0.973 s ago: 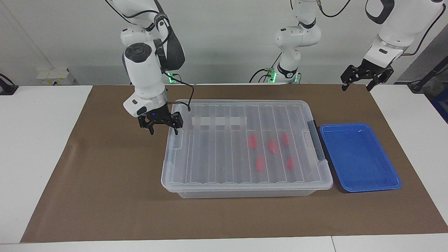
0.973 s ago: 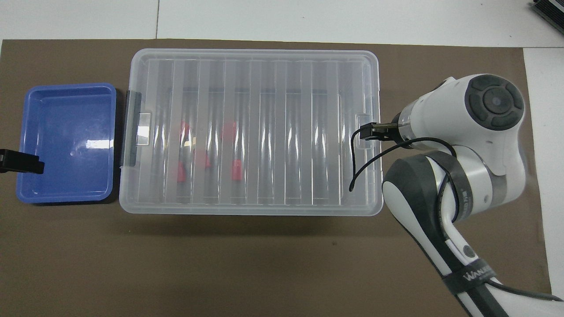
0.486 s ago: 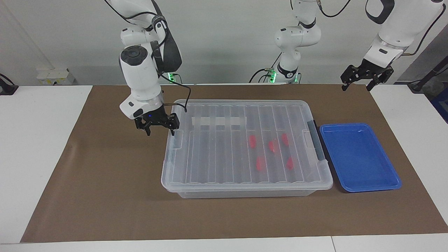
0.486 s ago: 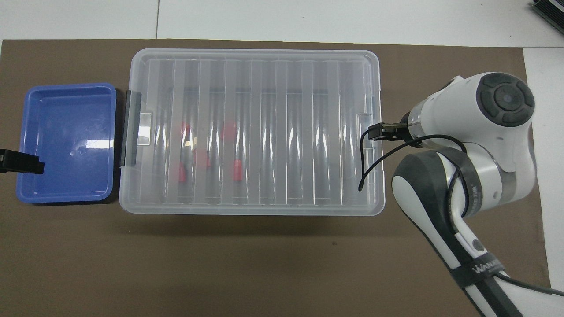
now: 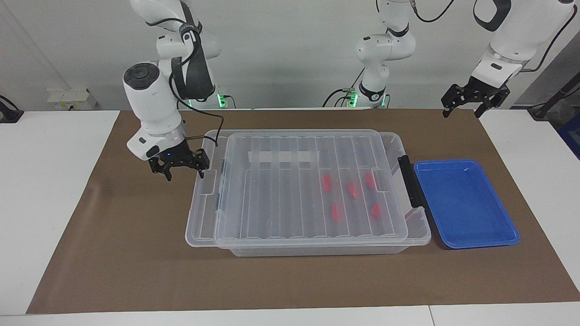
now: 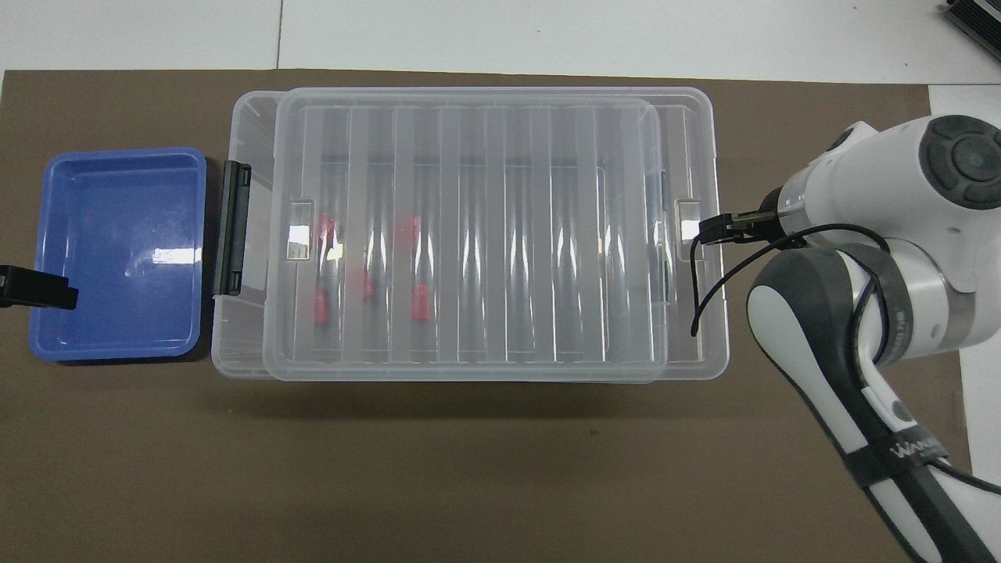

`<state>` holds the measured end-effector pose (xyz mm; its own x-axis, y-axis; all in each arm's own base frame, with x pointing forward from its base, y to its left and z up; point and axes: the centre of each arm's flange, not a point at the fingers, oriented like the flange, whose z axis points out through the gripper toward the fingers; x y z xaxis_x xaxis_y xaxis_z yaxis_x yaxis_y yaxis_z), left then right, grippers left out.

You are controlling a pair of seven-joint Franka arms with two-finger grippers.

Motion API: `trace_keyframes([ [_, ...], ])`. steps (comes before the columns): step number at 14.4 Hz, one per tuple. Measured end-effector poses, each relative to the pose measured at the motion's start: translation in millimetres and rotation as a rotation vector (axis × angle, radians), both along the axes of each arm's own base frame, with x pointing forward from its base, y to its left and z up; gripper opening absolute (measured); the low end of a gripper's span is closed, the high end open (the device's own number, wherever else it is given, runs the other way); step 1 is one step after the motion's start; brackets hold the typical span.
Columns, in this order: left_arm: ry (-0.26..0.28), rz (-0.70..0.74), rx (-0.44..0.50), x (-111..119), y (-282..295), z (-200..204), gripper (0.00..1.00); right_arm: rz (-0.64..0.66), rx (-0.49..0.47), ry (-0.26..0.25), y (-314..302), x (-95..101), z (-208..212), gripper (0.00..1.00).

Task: Place red block in blue tray from box
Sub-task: 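Slide the clear lid away from the tray with the right gripper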

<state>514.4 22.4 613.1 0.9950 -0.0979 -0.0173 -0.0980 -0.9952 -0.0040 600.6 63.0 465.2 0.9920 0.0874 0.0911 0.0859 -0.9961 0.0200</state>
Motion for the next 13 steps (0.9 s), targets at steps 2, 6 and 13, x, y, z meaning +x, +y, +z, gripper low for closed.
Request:
trace_keyframes([
  [2,0.0,0.0,0.0,0.0,0.0,-0.1,1.0,0.025,-0.005,0.001,-17.9,1.6,0.0,1.0],
  [6,0.001,-0.002,0.0,0.0,-0.9,-0.2,1.0,0.072,-0.015,0.003,-55.7,3.2,-0.3,1.0],
  [13,0.002,-0.005,0.0,0.0,-2.8,-0.5,1.0,0.206,-0.037,0.01,-119.8,0.6,-0.7,1.0],
])
